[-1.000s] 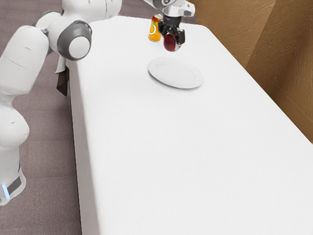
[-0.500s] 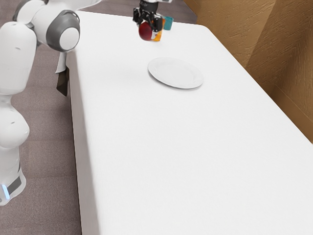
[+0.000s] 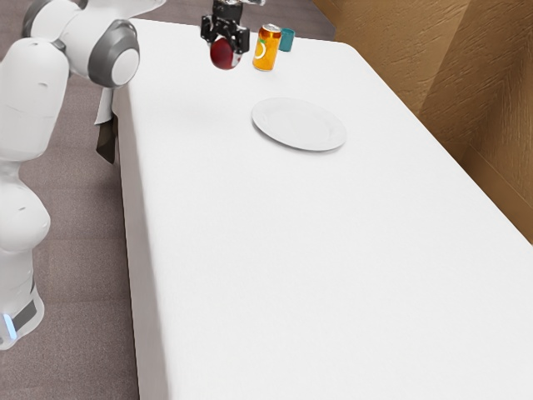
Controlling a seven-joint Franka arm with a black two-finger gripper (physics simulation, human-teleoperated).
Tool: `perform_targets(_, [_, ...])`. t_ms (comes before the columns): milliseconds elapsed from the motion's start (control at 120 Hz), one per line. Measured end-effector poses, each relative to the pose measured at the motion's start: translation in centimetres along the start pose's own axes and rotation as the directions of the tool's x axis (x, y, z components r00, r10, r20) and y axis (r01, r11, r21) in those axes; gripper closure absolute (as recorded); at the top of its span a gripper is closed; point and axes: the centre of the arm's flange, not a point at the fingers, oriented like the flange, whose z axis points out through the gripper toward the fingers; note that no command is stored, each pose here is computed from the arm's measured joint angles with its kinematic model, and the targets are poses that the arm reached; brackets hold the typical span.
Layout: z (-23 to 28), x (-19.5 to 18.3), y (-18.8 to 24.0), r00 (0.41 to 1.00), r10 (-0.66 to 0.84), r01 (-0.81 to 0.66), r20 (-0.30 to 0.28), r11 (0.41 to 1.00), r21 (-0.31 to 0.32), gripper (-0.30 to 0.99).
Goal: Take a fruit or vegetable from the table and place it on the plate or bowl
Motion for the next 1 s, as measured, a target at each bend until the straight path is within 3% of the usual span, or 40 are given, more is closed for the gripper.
perform_targets(292, [4.7, 4.1, 7.5, 0.987, 0.134, -0.141, -0.086, 0.987, -0.082, 0.46])
perform_targets(650, [8.2, 9.0, 10.8, 0.943, 0.146, -0.182, -0.299, 0.979, -0.096, 0.44])
perform_targets(1000, [12.3, 11.8, 11.9, 0.906, 0.104, -0.165, -0.410, 0.979, -0.117, 0.44])
